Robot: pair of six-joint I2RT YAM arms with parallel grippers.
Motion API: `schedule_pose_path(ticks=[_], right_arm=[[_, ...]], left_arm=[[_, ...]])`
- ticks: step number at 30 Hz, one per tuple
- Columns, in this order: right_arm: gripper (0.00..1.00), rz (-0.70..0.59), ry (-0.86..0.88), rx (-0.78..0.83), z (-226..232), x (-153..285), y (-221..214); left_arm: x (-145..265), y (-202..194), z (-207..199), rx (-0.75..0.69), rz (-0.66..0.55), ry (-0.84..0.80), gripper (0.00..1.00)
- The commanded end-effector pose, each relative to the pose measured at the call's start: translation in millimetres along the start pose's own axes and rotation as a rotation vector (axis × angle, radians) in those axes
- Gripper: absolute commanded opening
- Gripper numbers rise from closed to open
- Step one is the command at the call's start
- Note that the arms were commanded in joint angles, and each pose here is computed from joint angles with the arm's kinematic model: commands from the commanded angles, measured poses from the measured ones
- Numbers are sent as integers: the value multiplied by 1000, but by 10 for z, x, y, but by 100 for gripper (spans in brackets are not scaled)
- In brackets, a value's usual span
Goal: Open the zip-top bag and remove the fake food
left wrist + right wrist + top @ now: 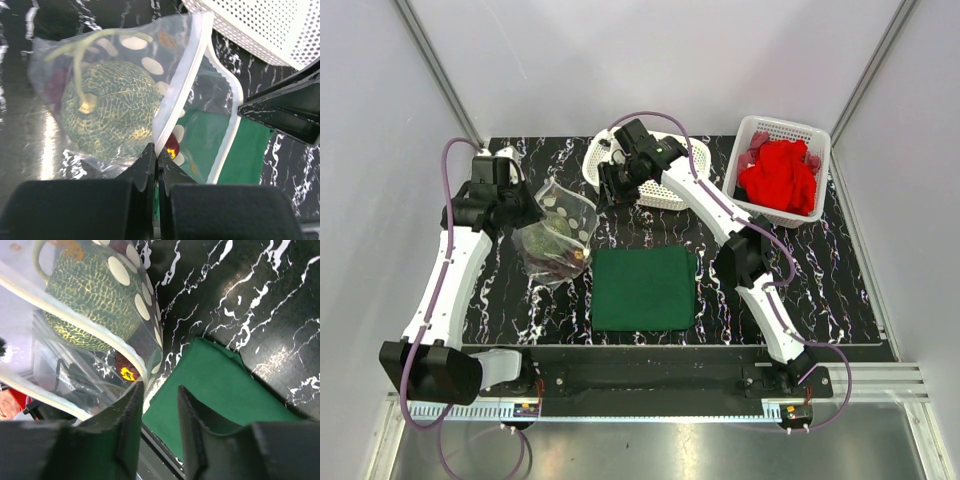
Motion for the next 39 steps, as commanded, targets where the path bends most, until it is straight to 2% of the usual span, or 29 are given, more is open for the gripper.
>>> schedule_pose_path(ticks=[1,6,9,14,20,26,31,35,39], right_arm=[[46,-73,-3,89,267,383,166],[50,-108,53,169,589,516,193],[47,-88,111,191,755,381,135],[31,-31,200,216,969,129,-7],[32,66,200,197,829,-241,-230],[34,153,213,162,796,-415,-455],[45,182,183,180,732,-547,-555],[48,201,161,175,648,-646,-601],[56,214,143,178,582,-718,-649]], left_arm=[[-65,27,-155,-23,5,-111,0],[-93,30,-209,-5,11,-144,0],[-74,30,-224,-1,7,-155,0],[-43,61,-210,-3,-22,-145,0],[-52,60,-207,17,-23,-138,0],[-104,45,-237,52,2,-147,0],[-151,34,-285,69,22,-177,0],[-167,53,-316,76,21,-191,0],[-179,59,-328,82,24,-194,0]])
Point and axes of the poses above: each gripper's point midway between its finger pads, its own x axis back along the fingers, its own z axis along the line the jaws close on, y = z × x, the point moved 5 cm from there along x, back along the fingers, and after that the axes turned 14 degrees about x, right-handed, at the moved point
